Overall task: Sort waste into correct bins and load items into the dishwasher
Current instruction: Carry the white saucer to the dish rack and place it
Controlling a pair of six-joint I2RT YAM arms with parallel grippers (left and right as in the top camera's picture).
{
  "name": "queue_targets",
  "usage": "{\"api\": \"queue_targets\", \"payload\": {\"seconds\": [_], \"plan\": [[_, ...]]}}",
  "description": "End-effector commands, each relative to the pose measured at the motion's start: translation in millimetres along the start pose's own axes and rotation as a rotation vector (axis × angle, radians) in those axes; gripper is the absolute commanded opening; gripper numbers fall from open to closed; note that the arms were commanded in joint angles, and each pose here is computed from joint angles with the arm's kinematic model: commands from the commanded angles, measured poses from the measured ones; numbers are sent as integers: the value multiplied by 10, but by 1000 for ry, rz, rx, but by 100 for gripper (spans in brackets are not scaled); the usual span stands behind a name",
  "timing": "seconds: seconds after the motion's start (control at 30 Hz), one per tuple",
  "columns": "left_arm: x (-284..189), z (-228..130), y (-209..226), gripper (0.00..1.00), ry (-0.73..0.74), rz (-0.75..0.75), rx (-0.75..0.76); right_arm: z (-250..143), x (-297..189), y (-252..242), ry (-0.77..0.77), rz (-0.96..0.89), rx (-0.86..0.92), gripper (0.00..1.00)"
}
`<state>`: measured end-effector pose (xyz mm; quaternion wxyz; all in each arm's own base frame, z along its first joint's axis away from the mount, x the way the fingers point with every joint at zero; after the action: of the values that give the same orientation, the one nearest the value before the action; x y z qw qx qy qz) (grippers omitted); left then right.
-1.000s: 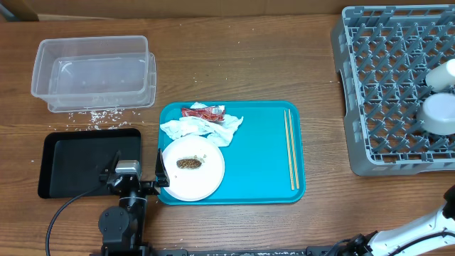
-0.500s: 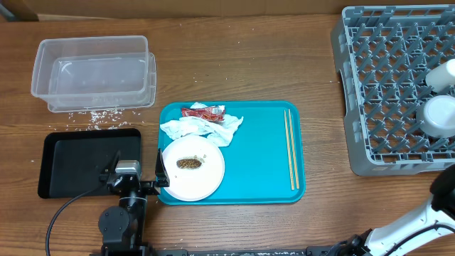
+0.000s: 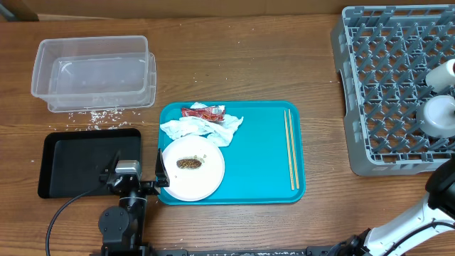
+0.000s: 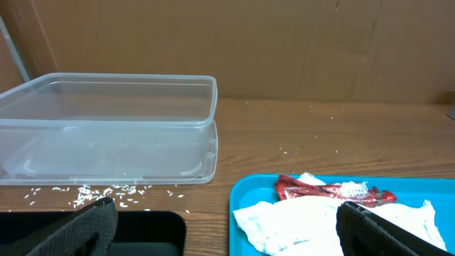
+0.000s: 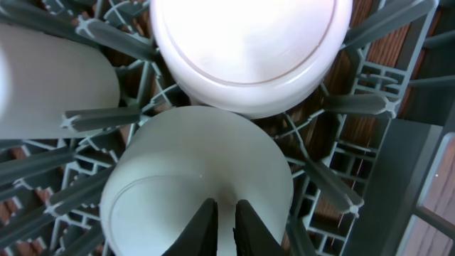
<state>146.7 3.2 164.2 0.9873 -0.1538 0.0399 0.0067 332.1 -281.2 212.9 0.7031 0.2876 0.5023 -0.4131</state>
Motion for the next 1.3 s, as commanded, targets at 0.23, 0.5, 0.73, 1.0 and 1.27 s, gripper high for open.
{"api": "queue_targets", "payload": {"seconds": [0.23, 0.5, 0.73, 1.0, 1.27], "plan": [[-3, -3, 13, 100, -7, 9, 21, 12, 122, -21, -1, -33, 9, 13], [-3, -4, 14, 100, -7, 10, 21, -40, 256, -7, 51, -44, 6, 9], [-3, -3, 13, 100, -7, 9, 22, 70, -170, 32, -6, 60, 23, 8], [-3, -3, 13, 100, -7, 9, 22, -23, -1344, 265, -111, 663, -226, 13], [-3, -3, 13, 100, -7, 9, 21, -921, -2356, 661, -95, 1041, -676, 63]]}}
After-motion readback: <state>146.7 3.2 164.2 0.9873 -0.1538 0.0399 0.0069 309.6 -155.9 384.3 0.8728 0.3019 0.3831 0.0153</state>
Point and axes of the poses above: each gripper's point midway between its finger pads, its own x axis out along the fingers, its own y axis along the line the jaws close on, z = x × y, the point moved 10 cm from there along -x, back along the fingers, and after that the axes turned 15 degrees about -x, right-handed, at the moved point
